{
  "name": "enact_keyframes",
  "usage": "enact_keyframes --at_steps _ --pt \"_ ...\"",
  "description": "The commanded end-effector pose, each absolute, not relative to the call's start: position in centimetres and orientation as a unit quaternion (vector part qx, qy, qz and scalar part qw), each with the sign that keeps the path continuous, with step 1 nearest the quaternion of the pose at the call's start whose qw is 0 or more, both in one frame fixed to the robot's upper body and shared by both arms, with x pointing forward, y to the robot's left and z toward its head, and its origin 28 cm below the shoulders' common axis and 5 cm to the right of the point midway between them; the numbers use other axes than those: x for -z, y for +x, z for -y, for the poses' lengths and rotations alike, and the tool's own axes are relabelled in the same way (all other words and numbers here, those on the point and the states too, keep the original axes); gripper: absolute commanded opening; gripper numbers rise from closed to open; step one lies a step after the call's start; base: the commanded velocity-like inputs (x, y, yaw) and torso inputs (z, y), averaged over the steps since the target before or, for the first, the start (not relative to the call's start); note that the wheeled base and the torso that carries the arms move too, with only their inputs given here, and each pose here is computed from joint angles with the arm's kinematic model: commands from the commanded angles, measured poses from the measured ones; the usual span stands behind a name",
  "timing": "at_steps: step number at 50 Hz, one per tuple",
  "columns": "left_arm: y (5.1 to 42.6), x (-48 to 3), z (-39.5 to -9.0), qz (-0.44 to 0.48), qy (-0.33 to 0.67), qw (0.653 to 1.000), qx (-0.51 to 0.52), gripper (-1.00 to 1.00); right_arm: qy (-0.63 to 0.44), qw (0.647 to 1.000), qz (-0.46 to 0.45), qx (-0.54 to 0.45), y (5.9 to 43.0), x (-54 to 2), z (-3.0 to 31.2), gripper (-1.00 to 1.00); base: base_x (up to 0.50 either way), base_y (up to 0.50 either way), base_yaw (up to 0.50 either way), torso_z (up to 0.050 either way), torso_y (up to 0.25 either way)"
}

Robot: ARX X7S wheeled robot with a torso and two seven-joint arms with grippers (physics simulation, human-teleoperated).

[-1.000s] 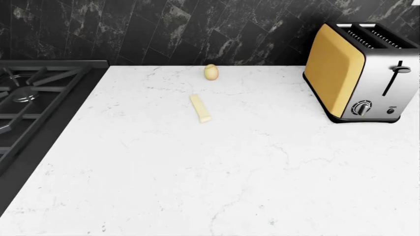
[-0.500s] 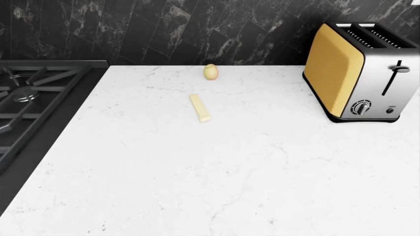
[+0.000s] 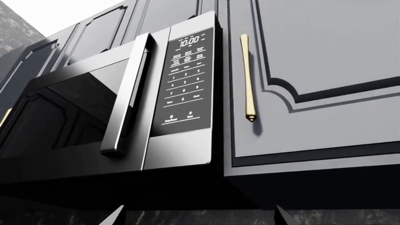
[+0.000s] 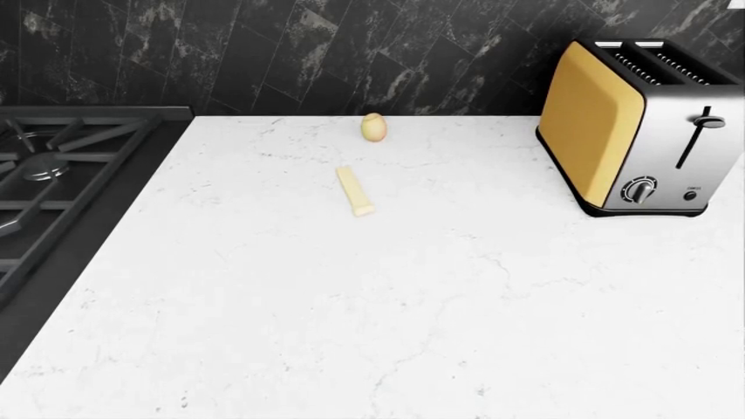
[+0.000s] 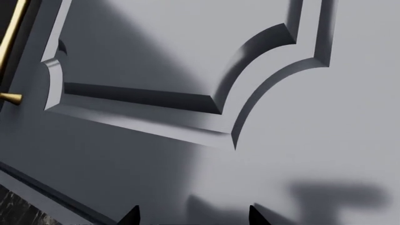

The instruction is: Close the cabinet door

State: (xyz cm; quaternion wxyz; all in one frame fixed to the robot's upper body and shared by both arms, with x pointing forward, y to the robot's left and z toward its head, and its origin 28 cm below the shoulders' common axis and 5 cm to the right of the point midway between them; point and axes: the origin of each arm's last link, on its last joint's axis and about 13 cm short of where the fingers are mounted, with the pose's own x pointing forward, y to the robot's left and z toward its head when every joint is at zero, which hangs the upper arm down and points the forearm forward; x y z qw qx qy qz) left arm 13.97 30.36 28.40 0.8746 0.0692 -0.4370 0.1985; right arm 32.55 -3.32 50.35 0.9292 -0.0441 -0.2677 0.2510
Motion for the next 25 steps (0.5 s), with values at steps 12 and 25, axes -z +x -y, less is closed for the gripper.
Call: enact_keyframes --at_steps 12,25 --pt "14.0 -28.2 -30.5 0.434 0.069 0.876 -0.200 1.00 -0.056 0.962 0.198 -0.180 35.2 -47.2 4.8 1.00 0.00 0.00 0.00 0.000 0.000" --pt "13.9 -28.1 -30.5 0.433 0.069 0.876 -0.202 1.00 -0.052 0.952 0.231 -0.193 33.3 -48.0 4.8 1.00 0.00 0.00 0.00 0.000 0.000"
